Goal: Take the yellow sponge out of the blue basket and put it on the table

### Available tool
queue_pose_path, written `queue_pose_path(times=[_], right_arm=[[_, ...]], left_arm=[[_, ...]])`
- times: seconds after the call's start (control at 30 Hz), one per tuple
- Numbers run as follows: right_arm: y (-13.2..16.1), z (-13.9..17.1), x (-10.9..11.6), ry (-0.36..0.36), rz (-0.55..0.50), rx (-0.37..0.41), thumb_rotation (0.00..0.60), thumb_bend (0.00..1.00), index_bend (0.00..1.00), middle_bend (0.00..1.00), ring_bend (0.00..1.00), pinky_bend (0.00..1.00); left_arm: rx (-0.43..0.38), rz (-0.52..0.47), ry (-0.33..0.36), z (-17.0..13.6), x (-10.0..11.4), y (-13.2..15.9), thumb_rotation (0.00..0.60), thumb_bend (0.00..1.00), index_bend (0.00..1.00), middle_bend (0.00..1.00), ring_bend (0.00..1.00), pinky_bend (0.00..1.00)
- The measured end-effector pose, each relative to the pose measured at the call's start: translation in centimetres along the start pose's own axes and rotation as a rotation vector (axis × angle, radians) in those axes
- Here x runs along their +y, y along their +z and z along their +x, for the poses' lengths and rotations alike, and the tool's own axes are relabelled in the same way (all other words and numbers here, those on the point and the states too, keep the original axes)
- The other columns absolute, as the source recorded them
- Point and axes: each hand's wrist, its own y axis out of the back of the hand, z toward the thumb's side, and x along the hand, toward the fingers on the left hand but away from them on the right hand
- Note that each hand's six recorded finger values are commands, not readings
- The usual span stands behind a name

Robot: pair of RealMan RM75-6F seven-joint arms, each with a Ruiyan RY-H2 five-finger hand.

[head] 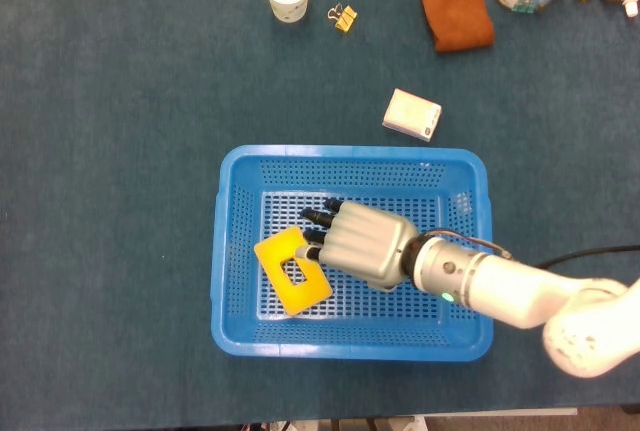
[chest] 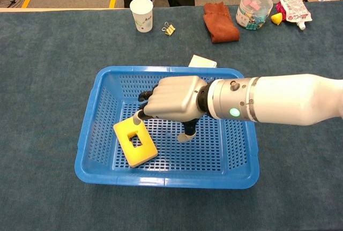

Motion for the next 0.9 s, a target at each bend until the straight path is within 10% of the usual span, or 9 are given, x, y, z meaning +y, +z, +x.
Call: queue_pose_path(times=[0.9], right_arm=[[2.5,-2.8,-0.7,0.029,0.056,-0.001,0.6,0.24,0.18,0.13,0.0,0.11]], left_arm=[[0.02,-0.001,-0.001,-0.2,-0.3,-0.4,0.6,0.23,0.33,0.32,0.23,0.24]])
